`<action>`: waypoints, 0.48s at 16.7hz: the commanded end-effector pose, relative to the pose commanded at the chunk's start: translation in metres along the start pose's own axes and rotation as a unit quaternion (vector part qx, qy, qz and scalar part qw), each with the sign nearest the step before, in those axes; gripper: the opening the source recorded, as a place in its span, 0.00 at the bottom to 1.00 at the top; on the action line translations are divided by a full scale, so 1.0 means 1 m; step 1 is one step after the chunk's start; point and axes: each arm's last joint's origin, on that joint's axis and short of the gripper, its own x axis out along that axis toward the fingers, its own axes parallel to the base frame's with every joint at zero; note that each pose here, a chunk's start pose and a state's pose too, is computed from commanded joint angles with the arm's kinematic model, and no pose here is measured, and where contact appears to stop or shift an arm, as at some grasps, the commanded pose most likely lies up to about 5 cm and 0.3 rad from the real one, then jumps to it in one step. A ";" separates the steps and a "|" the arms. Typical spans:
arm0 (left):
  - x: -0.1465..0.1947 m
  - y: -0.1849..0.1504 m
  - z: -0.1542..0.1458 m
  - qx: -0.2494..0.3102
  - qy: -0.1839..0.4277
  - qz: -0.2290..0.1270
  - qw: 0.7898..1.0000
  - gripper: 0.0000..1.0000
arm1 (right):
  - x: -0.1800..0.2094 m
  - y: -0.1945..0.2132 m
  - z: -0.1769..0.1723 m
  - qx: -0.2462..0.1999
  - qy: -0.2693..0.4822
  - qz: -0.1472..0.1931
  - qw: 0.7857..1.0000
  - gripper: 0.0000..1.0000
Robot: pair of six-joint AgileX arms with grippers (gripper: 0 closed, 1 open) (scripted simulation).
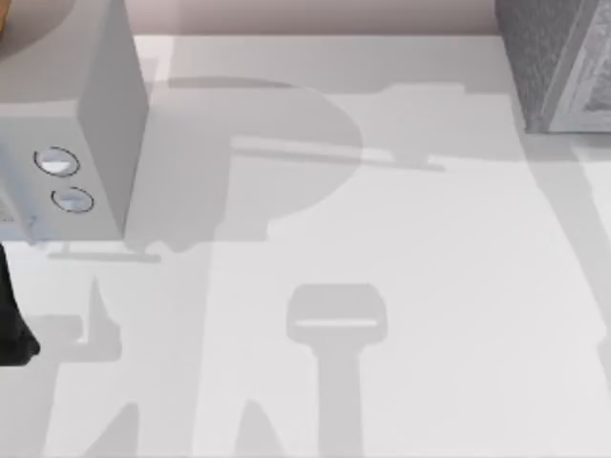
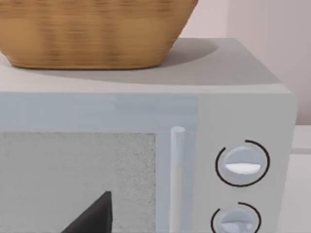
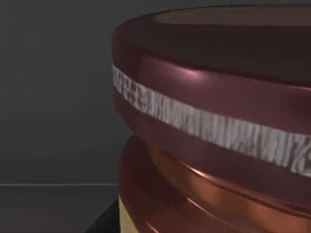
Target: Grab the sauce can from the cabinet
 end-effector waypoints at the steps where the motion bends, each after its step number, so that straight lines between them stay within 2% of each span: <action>1: 0.000 0.000 0.000 0.000 0.000 0.000 1.000 1.00 | -0.016 0.001 0.006 -0.001 0.002 0.000 1.000 0.00; 6: 0.000 0.000 0.000 0.000 0.000 0.000 1.000 1.00 | -0.103 -0.002 0.031 0.000 0.001 0.003 1.000 0.00; 8: 0.000 0.000 0.000 0.000 0.000 0.000 1.000 1.00 | -0.125 -0.004 0.036 0.001 -0.004 0.005 1.000 0.00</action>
